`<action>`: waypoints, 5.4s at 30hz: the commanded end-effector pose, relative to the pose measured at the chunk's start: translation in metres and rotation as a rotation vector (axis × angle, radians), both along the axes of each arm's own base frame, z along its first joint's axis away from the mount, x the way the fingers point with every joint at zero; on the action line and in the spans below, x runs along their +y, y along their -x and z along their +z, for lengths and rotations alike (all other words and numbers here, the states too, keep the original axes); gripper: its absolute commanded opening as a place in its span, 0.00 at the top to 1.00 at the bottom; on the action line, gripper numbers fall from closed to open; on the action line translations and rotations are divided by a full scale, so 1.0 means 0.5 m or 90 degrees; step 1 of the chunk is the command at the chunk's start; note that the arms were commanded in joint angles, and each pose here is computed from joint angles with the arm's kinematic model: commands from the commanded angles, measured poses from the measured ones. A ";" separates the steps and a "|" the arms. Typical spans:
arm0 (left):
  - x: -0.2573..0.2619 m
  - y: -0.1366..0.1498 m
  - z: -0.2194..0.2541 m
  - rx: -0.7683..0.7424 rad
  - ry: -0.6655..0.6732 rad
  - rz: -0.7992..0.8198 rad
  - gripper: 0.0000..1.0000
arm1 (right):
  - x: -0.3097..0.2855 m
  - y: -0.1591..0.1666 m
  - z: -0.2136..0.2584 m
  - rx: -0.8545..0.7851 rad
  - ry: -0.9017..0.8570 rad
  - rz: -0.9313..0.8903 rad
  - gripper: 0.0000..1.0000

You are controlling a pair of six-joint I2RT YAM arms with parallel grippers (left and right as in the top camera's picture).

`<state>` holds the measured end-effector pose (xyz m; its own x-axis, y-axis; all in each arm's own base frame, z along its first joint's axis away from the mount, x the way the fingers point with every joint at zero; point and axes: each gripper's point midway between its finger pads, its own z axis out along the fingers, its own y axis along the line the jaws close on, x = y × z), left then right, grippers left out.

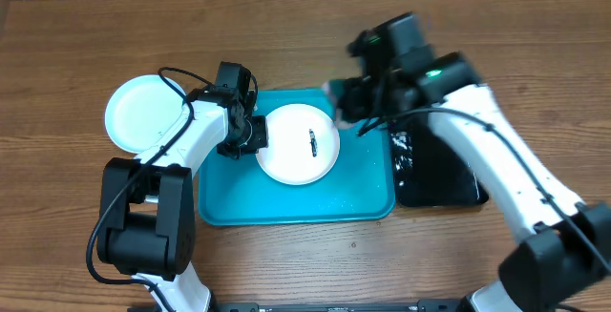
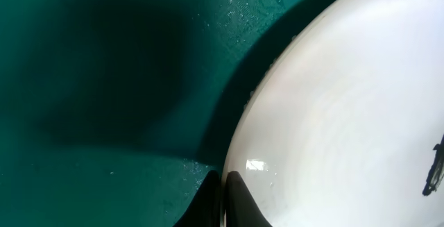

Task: Clean dirty plates on tray and stack at the side
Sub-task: 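Carry the sponge with the right gripper onto the marked white plate, then scrub the black mark on the plate with the right-held sponge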

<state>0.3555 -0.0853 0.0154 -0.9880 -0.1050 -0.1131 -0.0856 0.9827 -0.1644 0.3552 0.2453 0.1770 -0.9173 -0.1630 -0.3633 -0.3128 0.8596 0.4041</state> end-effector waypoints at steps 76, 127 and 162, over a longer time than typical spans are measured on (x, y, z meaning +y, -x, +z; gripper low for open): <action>-0.010 0.018 -0.016 0.031 0.014 0.001 0.96 | 0.148 0.079 -0.389 0.181 0.162 0.026 0.96; -0.010 0.014 -0.016 0.024 0.015 -0.003 0.96 | 0.002 0.007 -0.132 0.168 -0.336 0.044 0.96; -0.010 0.015 -0.016 0.025 0.014 -0.004 0.96 | 0.215 0.044 -0.223 0.091 -0.351 0.024 0.96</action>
<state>0.3524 -0.0881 0.0151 -0.9894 -0.1074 -0.0982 -0.0884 0.9796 -0.1802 0.3345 0.3476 0.0647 -0.9571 -0.0341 -0.2877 -0.2657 0.4989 0.8249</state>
